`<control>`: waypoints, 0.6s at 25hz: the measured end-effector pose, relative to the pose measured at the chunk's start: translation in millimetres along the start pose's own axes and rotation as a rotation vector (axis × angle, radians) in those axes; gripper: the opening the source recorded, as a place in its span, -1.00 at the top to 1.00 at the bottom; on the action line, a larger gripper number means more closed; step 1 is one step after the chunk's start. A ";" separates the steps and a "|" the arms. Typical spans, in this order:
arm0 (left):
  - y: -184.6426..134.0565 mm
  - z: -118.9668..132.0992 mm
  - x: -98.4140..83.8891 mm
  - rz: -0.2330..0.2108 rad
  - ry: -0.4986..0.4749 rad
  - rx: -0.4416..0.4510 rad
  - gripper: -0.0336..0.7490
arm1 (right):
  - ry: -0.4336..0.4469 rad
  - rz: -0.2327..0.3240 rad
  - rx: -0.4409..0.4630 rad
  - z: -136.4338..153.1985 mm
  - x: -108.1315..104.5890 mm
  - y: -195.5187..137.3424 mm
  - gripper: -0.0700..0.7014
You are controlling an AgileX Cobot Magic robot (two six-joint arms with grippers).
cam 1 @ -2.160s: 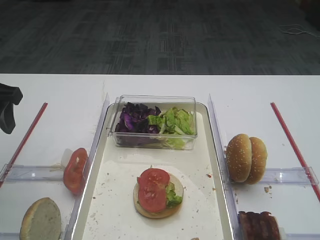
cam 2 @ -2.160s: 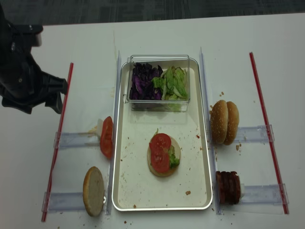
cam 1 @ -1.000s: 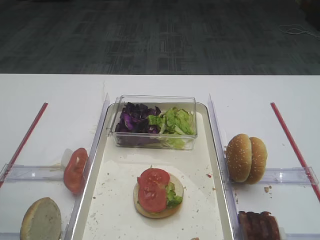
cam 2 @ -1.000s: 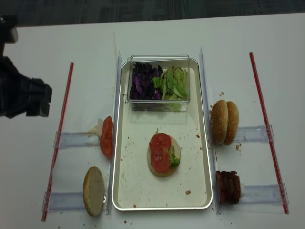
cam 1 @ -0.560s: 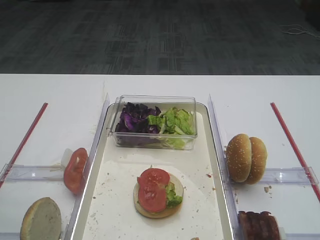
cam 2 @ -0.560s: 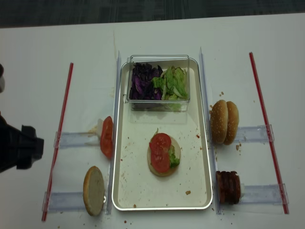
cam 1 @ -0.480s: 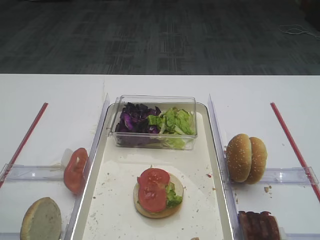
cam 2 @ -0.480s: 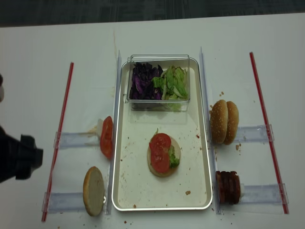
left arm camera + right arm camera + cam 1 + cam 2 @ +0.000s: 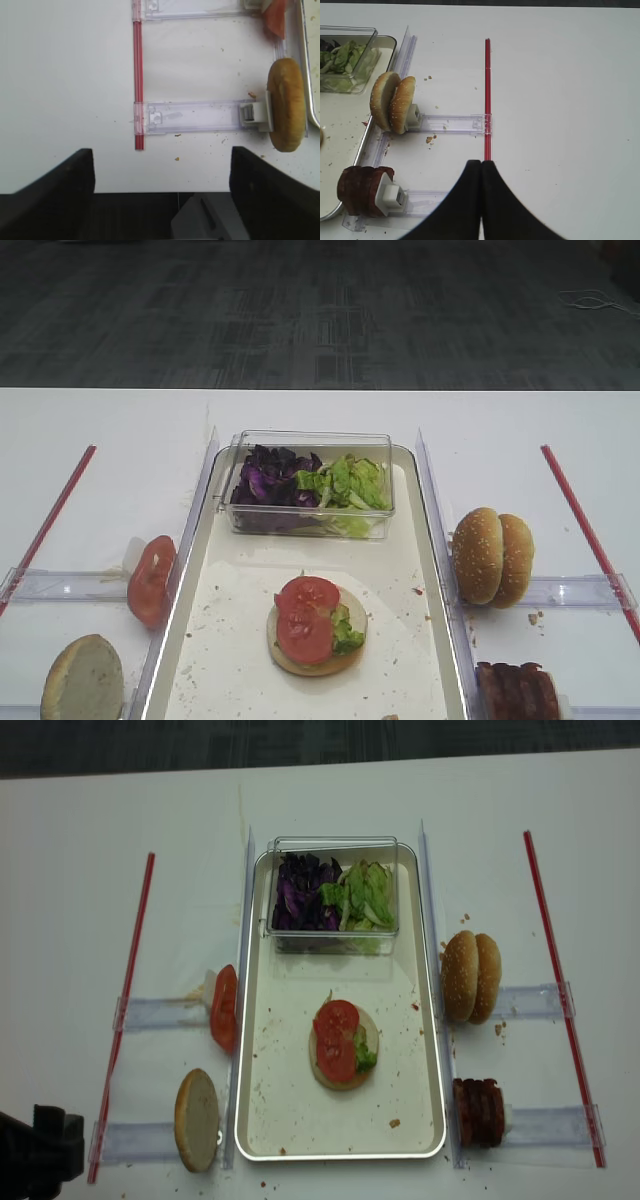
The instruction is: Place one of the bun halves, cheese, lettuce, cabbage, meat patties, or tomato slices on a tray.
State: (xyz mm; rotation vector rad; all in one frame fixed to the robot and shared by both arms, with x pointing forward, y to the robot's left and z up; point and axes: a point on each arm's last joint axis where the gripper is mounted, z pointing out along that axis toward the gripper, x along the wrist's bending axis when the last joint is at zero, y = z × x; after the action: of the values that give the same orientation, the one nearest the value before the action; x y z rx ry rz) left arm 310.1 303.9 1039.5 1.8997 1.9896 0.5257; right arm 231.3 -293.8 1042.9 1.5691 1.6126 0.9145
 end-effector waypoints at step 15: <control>-42.0 -24.7 3.1 -0.019 -0.017 -0.266 -0.48 | 0.000 0.000 0.000 0.0 0.0 0.0 0.74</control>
State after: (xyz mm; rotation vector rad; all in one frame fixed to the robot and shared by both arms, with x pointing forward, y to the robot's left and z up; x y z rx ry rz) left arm 261.3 304.6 1040.7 1.7164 1.8219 0.7266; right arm 231.3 -293.8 1042.9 1.5691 1.6126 0.9145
